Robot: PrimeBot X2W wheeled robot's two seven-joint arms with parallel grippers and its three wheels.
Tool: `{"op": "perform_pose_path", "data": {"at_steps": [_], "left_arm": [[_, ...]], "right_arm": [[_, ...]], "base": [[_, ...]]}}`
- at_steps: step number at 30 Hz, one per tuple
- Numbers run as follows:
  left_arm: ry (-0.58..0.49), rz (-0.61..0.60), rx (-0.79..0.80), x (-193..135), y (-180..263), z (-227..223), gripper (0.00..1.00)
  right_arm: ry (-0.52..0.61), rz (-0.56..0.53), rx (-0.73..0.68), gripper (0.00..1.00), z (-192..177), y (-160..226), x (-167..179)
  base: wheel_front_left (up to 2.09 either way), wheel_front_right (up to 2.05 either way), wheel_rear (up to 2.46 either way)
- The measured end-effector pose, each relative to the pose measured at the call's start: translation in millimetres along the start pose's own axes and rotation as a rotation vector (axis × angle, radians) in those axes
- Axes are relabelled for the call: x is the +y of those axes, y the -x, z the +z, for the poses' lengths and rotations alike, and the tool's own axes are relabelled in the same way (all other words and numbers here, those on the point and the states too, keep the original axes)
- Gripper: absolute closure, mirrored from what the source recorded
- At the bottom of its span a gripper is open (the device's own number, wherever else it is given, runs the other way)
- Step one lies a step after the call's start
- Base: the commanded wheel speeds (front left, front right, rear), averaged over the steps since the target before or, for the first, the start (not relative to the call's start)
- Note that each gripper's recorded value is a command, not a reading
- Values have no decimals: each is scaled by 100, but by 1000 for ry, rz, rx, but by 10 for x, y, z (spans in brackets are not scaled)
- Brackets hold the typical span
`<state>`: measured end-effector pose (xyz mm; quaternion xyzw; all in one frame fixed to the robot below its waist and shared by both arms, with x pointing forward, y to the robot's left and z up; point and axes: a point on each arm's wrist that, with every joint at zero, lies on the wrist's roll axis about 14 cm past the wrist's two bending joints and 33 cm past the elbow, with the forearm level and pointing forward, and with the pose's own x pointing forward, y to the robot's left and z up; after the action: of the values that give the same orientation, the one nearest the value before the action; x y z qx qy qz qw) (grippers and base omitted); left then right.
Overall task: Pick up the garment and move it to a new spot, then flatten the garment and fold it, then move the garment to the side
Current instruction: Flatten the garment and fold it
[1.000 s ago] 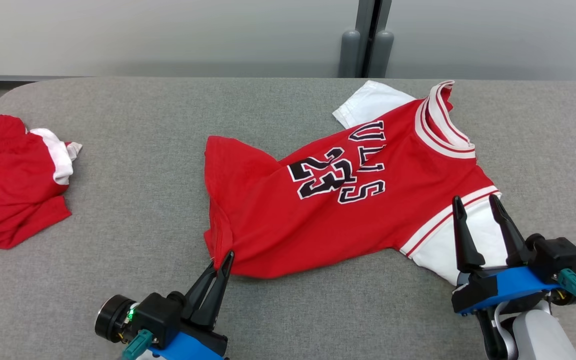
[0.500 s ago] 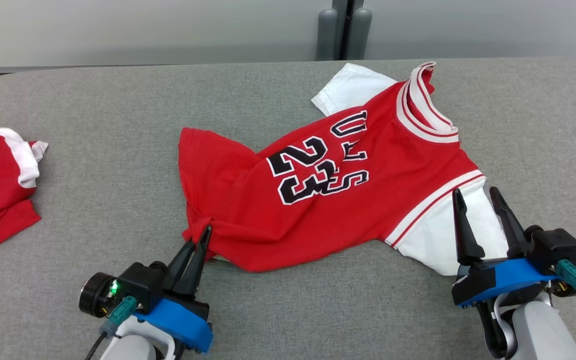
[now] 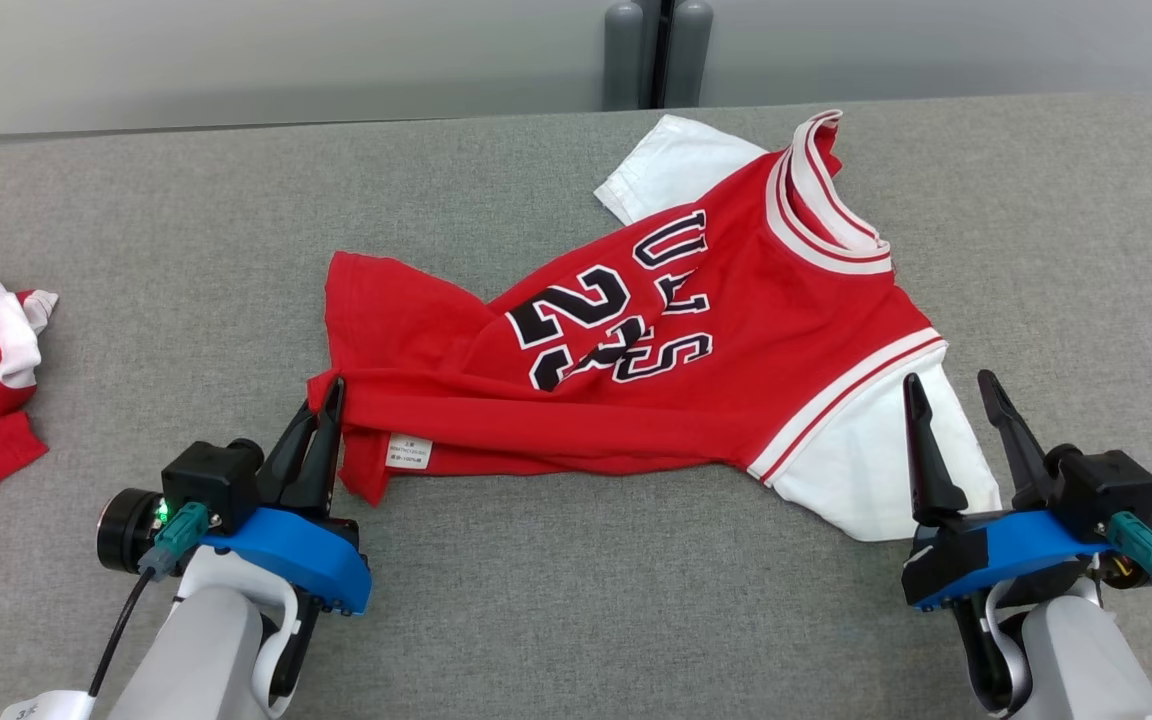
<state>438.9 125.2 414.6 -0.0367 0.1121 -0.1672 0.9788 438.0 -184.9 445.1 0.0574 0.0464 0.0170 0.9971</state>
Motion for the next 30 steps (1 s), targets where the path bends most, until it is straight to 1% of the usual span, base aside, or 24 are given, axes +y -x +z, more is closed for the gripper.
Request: {"op": "perform_pose_path", "data": {"at_steps": [1, 2, 3, 11, 15, 20, 26, 30], "left_arm": [[2, 3, -1, 6, -11, 7, 88], [3, 4, 2, 2, -14, 1, 67], [4, 6, 2, -3, -13, 3, 0], [18, 36, -27, -4, 133, 75, 0], [21, 48, -81, -28, 253, 205, 0], [17, 61, -87, -42, 417, 178, 0], [11, 38, -72, -137, 430, 120, 0], [13, 0, -36, -258, 374, 4, 0]], "right_arm": [[0, -1, 0, 0, 2, 4, -2], [0, -1, 0, 0, 3, 9, -3], [0, -1, 0, 0, 6, 15, -4], [-8, 10, -15, 0, 77, 45, 51], [-16, 28, -16, 0, 81, 50, 122], [-20, 55, -23, 0, 108, 26, 224], [-24, 63, -22, 0, 109, 42, 252], [-29, 41, -19, 0, 96, 73, 170]], "base": [[0, 0, 0], [0, 0, 0], [0, 0, 0], [0, 0, 0], [0, 0, 0], [0, 0, 0], [0, 0, 0], [0, 0, 0]]}}
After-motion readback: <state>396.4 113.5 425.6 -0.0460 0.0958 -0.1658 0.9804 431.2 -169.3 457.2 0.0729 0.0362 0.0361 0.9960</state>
